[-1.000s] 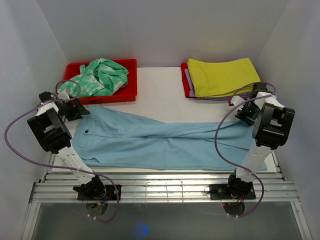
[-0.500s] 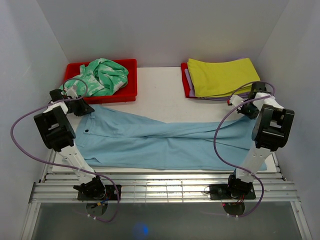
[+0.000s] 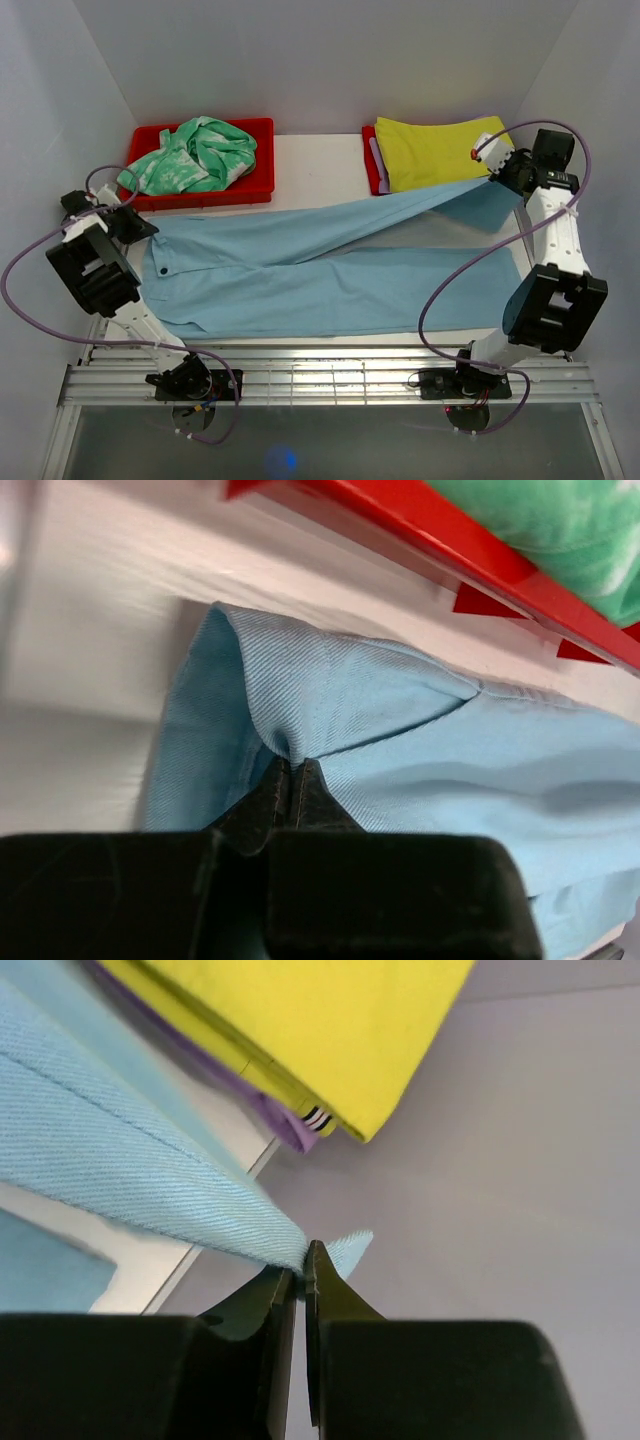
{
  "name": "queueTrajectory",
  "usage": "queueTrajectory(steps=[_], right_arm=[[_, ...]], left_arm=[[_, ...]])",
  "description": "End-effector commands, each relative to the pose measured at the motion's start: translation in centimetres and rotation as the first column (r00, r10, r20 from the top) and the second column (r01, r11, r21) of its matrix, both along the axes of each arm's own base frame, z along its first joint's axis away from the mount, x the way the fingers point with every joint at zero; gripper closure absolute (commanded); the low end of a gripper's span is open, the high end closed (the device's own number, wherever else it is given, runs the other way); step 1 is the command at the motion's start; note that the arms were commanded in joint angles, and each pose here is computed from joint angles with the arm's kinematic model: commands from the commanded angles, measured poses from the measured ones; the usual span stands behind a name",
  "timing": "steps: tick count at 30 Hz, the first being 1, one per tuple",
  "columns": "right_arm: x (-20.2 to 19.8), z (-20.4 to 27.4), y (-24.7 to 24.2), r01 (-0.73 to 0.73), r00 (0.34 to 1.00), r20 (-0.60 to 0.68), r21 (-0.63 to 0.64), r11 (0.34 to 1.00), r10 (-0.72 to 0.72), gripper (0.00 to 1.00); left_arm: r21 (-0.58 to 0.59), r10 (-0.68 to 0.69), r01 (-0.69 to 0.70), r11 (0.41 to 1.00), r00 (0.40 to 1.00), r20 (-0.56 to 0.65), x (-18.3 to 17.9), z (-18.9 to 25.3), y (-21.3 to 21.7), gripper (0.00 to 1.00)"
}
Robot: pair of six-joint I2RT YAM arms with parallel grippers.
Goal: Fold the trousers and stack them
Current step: Flatten the trousers out
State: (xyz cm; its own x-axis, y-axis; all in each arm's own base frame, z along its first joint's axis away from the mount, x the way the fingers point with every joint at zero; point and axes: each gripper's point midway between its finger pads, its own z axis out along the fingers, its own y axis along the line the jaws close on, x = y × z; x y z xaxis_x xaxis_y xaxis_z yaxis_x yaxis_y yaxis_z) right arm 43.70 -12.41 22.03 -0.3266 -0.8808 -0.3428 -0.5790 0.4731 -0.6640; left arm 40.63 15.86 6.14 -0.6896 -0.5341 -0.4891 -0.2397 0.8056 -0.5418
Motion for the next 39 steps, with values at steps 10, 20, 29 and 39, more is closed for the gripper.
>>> queueTrajectory(steps=[10, 20, 29, 39], right_arm=[[-9.8, -13.4, -0.4, -0.115, 0.987, -0.134, -0.187, 0.976, 0.09, 0.88], [-11.3, -14.8, -1.7, 0.088, 0.956, -0.272, -0.092, 0.992, -0.11, 0.15], [-15.9, -11.1, 1.2, 0.178, 0.908, -0.397, 0.072, 0.981, -0.136, 0.1], [-22.5, -17.4, 1.3, 0.205, 0.804, -0.567, -0.018, 0.979, -0.179, 0.14]], left_arm=[[0.051, 0.038, -0.036, 0.998, 0.999, -0.034, -3.1, 0.8, 6.2, 1.0], [0.04, -0.034, 0.034, 0.999, 0.999, 0.014, -2.1, 2.9, 5.9, 0.47], [0.288, -0.276, 0.266, 0.92, 0.961, -0.007, -7.6, 8.1, 3.3, 0.02], [0.302, -0.403, 0.429, 0.851, 0.904, -0.147, -16.6, 4.0, -2.6, 0.04]])
